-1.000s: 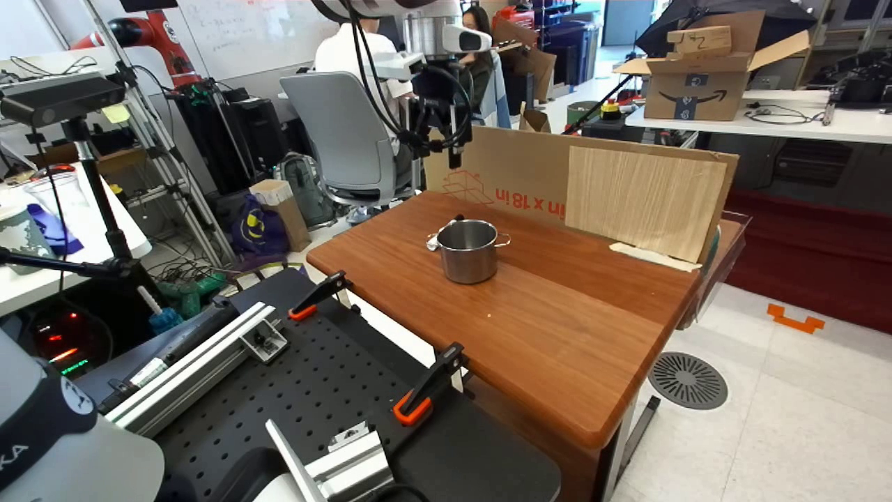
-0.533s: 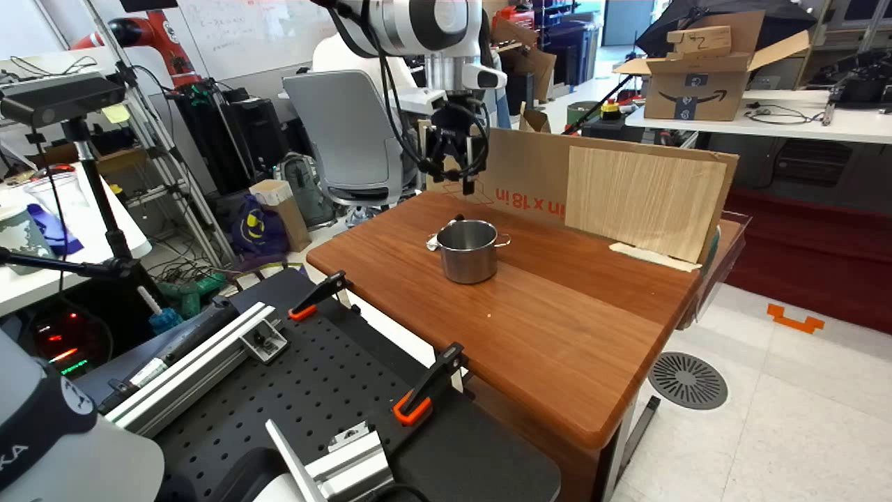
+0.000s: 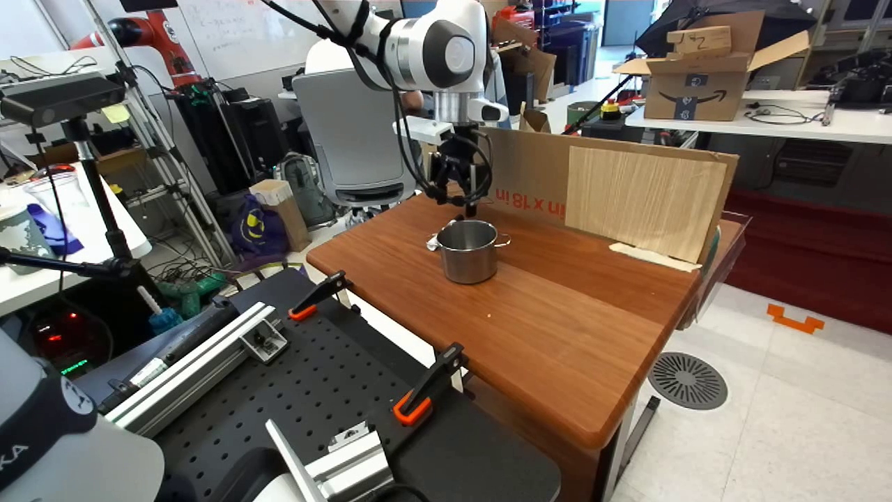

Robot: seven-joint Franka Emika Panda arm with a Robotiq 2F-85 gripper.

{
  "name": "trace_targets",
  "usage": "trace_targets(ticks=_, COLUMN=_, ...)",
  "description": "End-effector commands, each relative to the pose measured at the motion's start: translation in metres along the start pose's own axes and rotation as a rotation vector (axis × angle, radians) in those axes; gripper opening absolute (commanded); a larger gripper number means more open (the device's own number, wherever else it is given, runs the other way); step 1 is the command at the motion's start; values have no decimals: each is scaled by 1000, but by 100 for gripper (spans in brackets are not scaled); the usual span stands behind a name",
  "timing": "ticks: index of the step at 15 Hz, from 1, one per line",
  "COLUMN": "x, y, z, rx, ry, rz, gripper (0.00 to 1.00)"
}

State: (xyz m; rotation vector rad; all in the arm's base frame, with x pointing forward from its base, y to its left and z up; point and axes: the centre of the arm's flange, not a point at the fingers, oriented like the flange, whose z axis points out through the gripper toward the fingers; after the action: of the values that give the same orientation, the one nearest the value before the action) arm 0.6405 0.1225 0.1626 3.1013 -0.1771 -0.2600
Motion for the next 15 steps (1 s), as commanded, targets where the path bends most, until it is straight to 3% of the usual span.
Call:
trace_targets(ticks=1, x=19, y=-7, z=13, rx=-33, ry=-2, rz=3, gripper=100)
trace_targets(ticks=4, x=23, y=-12, z=30, rx=-56, ry=-9, rz=9, gripper=96)
trace_targets(ticks=5, x=24, y=-13, z=33, rx=-63, ry=-10, rz=5, gripper=74)
trace_targets(ticks=8, x=26, y=-17, z=32, rx=-67, ry=-12, rz=5, gripper=63)
trace_targets(ticks=15, x=31, y=-16, z=23, rx=-70, ry=-18, rz=13, gripper=9)
